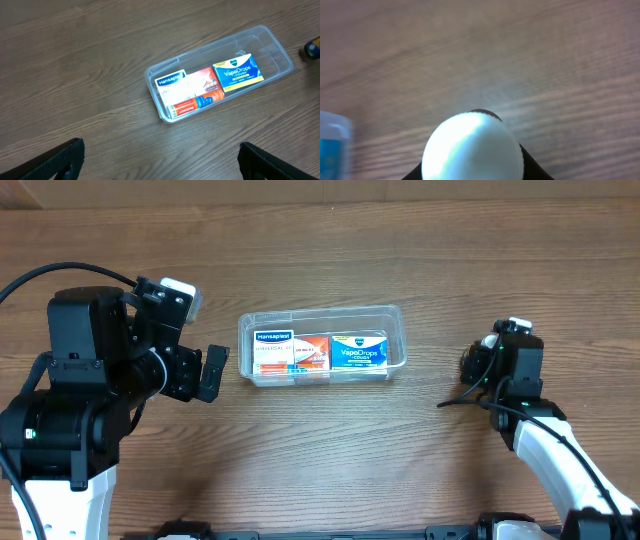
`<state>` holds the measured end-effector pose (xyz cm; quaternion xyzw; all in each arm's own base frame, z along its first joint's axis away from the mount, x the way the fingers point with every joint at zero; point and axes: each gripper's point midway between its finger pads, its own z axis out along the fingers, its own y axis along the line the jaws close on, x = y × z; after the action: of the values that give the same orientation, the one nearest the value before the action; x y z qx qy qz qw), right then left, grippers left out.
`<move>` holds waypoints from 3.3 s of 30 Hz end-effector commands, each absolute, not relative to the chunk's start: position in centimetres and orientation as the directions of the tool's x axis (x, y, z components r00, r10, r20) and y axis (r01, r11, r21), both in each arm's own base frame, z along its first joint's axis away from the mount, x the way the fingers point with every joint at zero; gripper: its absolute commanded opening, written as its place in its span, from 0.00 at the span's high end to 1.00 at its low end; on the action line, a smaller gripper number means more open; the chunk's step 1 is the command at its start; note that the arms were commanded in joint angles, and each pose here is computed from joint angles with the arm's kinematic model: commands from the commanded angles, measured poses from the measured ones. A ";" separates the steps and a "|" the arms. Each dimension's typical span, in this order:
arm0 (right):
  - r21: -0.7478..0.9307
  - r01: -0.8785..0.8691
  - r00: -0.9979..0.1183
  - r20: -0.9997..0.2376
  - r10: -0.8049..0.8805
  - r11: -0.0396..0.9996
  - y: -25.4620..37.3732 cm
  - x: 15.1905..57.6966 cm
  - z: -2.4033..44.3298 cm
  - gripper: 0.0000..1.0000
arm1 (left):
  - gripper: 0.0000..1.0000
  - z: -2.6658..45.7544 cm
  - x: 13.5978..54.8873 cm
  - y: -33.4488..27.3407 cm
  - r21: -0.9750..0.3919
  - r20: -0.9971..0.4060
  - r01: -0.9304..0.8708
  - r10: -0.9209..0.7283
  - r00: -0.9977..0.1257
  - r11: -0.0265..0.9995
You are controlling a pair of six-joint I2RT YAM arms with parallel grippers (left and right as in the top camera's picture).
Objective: Pack container
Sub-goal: 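Withdraw right gripper right and grasp the dark white-capped bottle, then carry the dark bottle with right gripper into the container's right end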
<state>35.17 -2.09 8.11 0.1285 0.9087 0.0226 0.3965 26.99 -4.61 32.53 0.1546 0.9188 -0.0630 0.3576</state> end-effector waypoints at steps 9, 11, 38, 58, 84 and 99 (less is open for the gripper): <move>0.316 -0.438 -0.324 -0.929 0.181 0.841 8.8 35.4 31.3 0.96 | 0.00 32.8 27.0 -4.7 0.000 -0.685 0.342 0.249 -0.685 0.940; 0.273 -0.531 -0.302 -0.945 0.122 0.802 11.4 34.6 32.0 0.96 | 0.00 32.8 27.0 -4.7 0.000 -0.685 0.342 0.249 -0.685 0.940; -0.259 -0.932 -0.046 -0.612 -0.789 0.255 29.9 35.4 17.0 0.96 | 0.00 32.8 27.0 -4.7 0.000 -0.685 0.342 0.249 -0.685 0.940; 0.141 -0.249 -0.835 -0.532 -0.139 0.958 17.3 41.3 13.9 0.96 | 0.00 32.8 27.0 -4.7 0.000 -0.685 0.342 0.249 -0.685 0.940; 0.161 -0.054 -0.862 -0.505 0.035 0.985 15.7 41.0 11.0 0.42 | 0.00 32.8 27.0 -4.7 0.000 -0.685 0.342 0.249 -0.685 0.940; 0.182 -0.071 -0.824 -0.565 0.045 0.981 16.1 41.9 13.1 0.37 | 0.00 32.8 27.0 -4.7 0.000 -0.685 0.342 0.249 -0.685 0.940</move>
<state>41.49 15.91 11.31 -0.0051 0.9574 0.0932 0.2732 26.99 -4.61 32.53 0.1546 0.9188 -0.0630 0.3576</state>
